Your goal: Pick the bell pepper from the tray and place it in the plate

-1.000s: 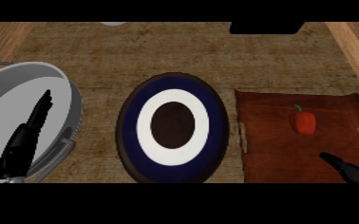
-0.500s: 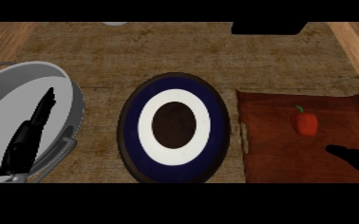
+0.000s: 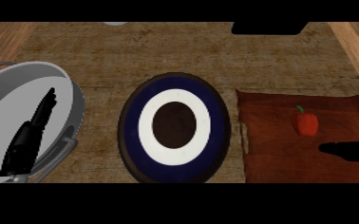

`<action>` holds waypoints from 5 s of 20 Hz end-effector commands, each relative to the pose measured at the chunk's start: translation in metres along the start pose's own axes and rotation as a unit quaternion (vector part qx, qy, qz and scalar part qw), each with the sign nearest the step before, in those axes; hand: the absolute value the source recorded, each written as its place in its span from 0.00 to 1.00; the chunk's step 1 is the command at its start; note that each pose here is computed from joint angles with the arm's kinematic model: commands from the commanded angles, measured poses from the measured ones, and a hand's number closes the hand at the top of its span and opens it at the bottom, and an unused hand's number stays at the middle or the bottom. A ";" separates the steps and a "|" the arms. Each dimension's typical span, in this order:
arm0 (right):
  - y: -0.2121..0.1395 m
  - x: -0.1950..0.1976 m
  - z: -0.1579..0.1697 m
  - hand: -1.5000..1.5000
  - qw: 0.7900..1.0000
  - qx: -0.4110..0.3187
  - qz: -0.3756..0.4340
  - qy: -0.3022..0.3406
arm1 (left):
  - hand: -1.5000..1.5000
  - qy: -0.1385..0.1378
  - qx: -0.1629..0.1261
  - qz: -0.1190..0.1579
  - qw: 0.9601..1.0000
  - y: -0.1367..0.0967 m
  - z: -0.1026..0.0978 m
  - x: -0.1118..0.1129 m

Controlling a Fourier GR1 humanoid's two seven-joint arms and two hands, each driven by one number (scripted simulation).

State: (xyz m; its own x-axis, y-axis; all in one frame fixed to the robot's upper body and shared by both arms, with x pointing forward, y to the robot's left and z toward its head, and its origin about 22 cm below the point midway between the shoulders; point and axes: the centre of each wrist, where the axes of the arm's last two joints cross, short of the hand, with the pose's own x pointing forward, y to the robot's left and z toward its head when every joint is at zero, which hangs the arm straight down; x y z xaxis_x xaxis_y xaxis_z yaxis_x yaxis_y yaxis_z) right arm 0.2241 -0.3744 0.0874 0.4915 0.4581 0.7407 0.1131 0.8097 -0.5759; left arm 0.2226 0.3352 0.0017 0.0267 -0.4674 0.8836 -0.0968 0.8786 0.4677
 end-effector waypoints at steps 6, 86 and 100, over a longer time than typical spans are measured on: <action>0.002 -0.008 -0.038 0.00 0.998 0.054 0.041 0.016 | 0.50 0.009 -0.004 0.002 1.000 -0.001 0.013 -0.008; 0.140 0.154 0.107 1.00 0.878 0.022 0.072 -0.473 | 0.50 0.008 -0.004 0.000 1.000 0.000 0.001 -0.006; 0.262 0.188 0.068 1.00 0.889 0.119 0.125 -0.423 | 0.50 0.007 -0.003 0.002 1.000 -0.017 -0.002 0.010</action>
State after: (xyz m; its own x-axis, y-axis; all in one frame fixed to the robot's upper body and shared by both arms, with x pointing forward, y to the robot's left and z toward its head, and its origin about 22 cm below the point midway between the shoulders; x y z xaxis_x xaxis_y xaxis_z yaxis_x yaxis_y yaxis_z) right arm 0.2668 -0.0739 0.1158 -0.3697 0.6570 0.6570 -0.1134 0.6699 -0.7337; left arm 0.2201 0.3337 0.0026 0.0364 -0.4673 0.8833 -0.0962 0.8782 0.4686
